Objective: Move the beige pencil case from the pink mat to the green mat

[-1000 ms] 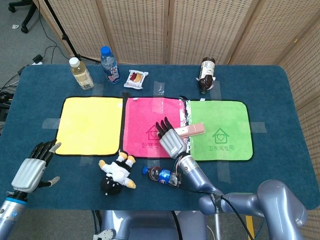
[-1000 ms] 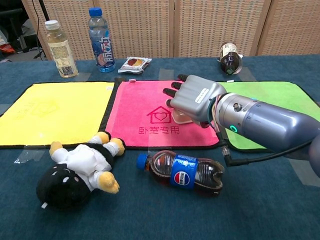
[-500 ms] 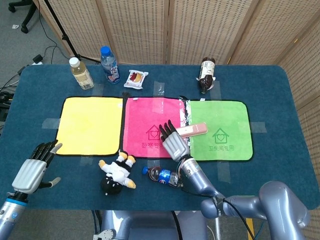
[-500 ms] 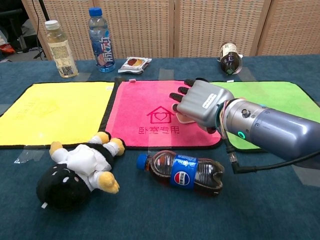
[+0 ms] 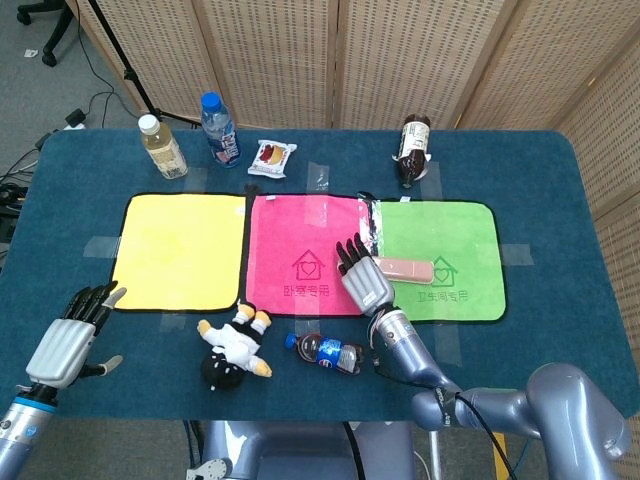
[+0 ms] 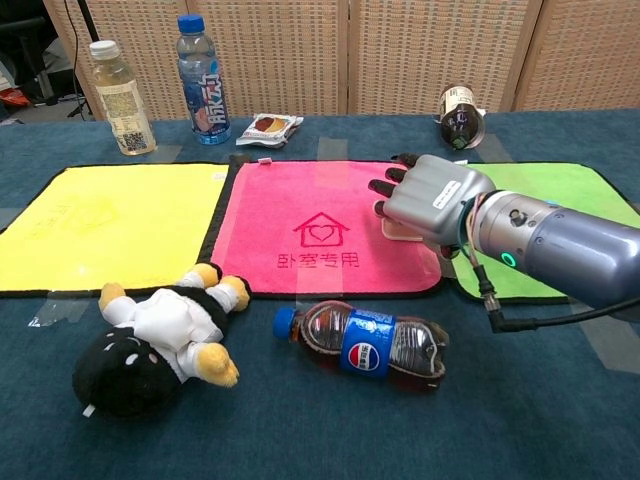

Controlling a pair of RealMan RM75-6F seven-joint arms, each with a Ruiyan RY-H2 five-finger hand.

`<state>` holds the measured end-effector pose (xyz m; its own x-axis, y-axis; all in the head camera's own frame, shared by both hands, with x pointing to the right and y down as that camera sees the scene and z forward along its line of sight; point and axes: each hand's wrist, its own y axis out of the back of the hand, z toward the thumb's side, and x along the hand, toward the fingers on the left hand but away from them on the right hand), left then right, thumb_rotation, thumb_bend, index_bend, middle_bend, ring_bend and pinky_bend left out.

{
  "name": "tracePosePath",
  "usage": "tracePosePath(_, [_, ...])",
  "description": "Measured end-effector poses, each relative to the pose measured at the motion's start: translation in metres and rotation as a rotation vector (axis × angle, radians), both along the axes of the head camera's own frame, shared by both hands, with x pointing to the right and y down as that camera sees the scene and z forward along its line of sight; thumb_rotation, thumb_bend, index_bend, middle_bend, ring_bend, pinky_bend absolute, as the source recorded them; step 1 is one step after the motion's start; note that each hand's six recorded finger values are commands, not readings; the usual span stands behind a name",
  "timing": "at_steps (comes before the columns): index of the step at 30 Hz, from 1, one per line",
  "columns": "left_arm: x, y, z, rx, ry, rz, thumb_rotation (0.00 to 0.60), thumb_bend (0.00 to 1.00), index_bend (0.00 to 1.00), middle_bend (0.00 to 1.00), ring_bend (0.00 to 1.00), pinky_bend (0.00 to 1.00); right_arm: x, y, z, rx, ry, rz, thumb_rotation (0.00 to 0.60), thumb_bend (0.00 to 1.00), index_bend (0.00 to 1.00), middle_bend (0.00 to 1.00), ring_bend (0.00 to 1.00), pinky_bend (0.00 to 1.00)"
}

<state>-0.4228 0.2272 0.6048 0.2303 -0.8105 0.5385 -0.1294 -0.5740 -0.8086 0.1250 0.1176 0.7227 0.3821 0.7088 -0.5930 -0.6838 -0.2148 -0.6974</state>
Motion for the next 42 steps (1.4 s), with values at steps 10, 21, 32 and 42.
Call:
tracePosePath(10, [-0.001,0.0,-0.001,0.0,0.001,-0.003,0.6,0.16,0.0,0.0,0.0,0.0,0.022,-0.006,0.002,0.005,0.033,0.046,0.6,0.54,0.16,0.0,0.0,0.0])
tracePosePath(21, [0.001,0.002,0.0,-0.002,0.002,0.004,0.6,0.16,0.0,0.0,0.0,0.0,0.047,-0.012,0.006,0.005,0.065,0.088,0.6,0.54,0.16,0.0,0.0,0.0])
tracePosePath(32, [0.003,0.003,-0.001,-0.002,0.003,0.009,0.6,0.16,0.0,0.0,0.0,0.0,0.078,-0.022,0.009,0.012,0.1,0.151,0.6,0.54,0.16,0.0,0.0,0.0])
tracePosePath(42, [0.004,0.003,-0.002,0.005,0.003,0.01,0.6,0.16,0.0,0.0,0.0,0.0,0.084,-0.03,0.007,0.028,0.091,0.172,0.6,0.54,0.16,0.0,0.0,0.0])
